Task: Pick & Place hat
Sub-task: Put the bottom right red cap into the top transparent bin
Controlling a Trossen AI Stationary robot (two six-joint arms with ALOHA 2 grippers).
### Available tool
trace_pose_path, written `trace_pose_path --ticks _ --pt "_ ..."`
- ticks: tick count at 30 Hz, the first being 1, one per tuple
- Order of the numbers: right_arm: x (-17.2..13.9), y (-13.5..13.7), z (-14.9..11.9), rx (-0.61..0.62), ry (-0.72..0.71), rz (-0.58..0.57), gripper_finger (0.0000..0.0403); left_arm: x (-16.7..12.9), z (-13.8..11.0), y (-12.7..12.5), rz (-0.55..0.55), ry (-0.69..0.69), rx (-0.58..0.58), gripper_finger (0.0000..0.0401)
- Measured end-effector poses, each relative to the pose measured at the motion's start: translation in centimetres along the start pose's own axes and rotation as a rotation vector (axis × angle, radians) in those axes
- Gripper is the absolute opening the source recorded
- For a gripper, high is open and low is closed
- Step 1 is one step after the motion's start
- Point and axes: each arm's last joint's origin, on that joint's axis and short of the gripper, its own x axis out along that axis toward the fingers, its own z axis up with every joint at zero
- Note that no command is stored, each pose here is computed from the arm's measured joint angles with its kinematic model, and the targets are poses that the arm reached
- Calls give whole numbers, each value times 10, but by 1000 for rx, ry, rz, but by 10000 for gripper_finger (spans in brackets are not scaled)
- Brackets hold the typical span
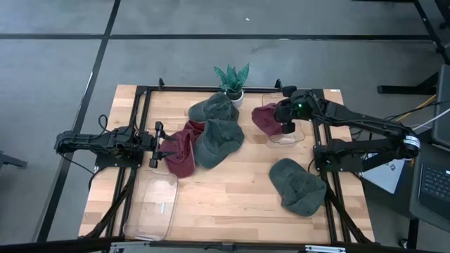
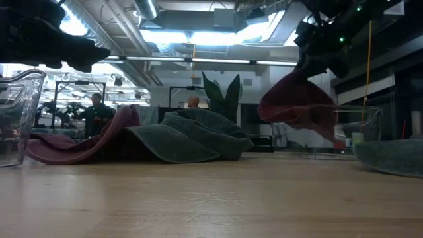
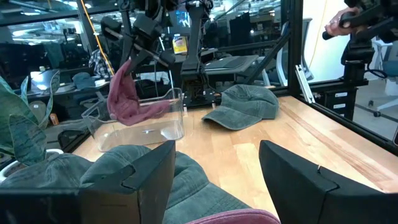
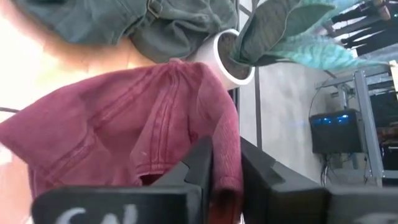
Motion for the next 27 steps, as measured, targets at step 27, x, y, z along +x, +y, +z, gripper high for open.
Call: trace_pose_path --ticks 27 --pt "0 -7 -1 60 -25 -67 57 0 0 0 0 0 0 229"
